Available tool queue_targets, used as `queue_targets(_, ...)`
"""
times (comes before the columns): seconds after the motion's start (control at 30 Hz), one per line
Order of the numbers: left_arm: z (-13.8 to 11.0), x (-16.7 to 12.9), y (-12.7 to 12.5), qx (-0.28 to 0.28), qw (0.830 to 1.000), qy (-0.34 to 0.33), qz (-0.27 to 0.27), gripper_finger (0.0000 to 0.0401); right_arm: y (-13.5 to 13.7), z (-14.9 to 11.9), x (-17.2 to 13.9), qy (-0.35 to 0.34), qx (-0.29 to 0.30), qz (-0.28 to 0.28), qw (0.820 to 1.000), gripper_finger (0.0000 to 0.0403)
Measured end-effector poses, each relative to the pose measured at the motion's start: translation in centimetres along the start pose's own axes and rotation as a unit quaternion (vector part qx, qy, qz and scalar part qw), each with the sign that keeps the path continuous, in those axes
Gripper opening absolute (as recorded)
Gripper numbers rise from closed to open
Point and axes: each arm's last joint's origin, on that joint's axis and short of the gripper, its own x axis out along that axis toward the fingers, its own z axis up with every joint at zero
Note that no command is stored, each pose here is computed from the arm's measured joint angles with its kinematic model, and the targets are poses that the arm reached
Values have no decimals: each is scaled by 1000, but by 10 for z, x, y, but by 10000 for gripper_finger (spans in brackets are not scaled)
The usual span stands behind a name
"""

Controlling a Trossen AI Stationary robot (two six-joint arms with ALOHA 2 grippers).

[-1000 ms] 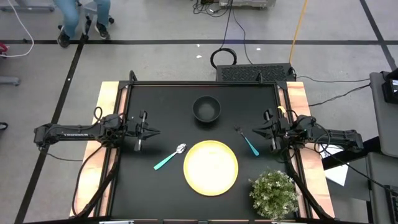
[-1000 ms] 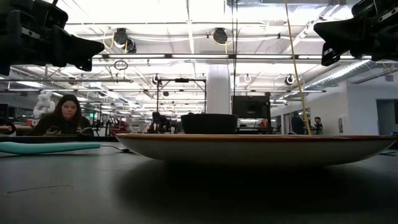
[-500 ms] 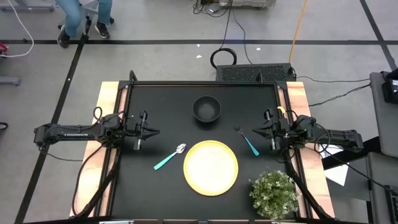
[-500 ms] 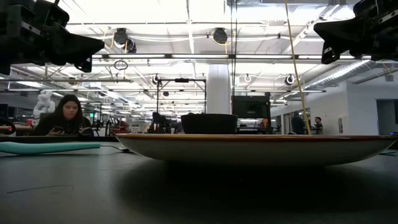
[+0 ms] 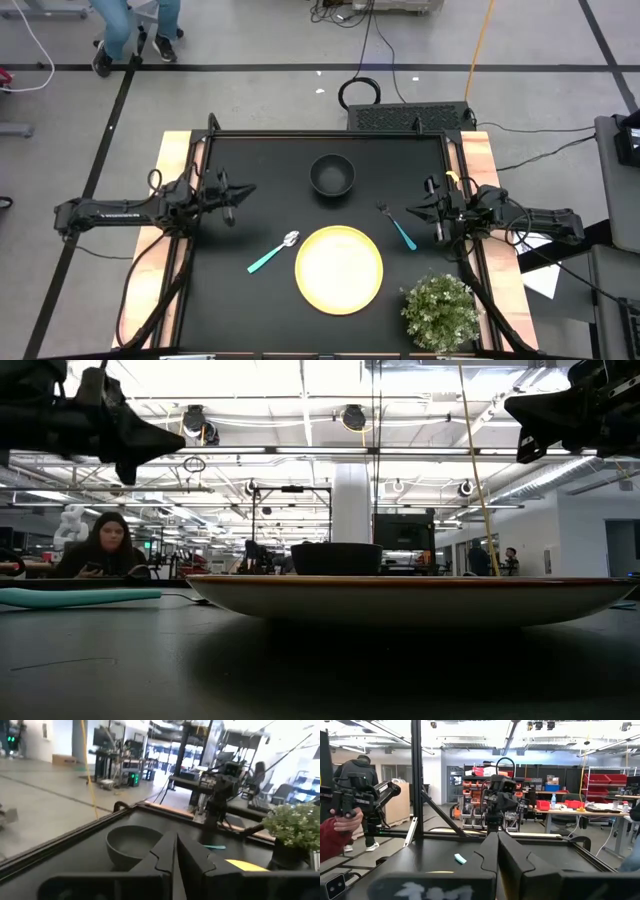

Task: Pick and place plate/cup/fork/spoon on tray
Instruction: Put the black bowl on the yellow plate

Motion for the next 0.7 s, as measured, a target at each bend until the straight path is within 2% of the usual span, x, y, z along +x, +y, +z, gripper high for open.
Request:
queue_targets(0.13, 17, 8, -5, 30, 1000, 6, -2, 4, 0, 0, 0, 0, -2, 0, 1000, 0)
queue_targets(0.23, 34, 17, -8, 42, 999, 7, 18, 2, 0, 0, 0, 0, -4, 0, 1000, 0)
queue_targets(0.43, 61, 45, -8, 64, 994, 71, 57, 2, 0, -1, 0, 3, -4, 0, 1000, 0)
queue_targets(0.7, 63, 83, 5, 60, 986, 143, 65, 1, 0, -1, 0, 7, -16, 0, 1000, 0)
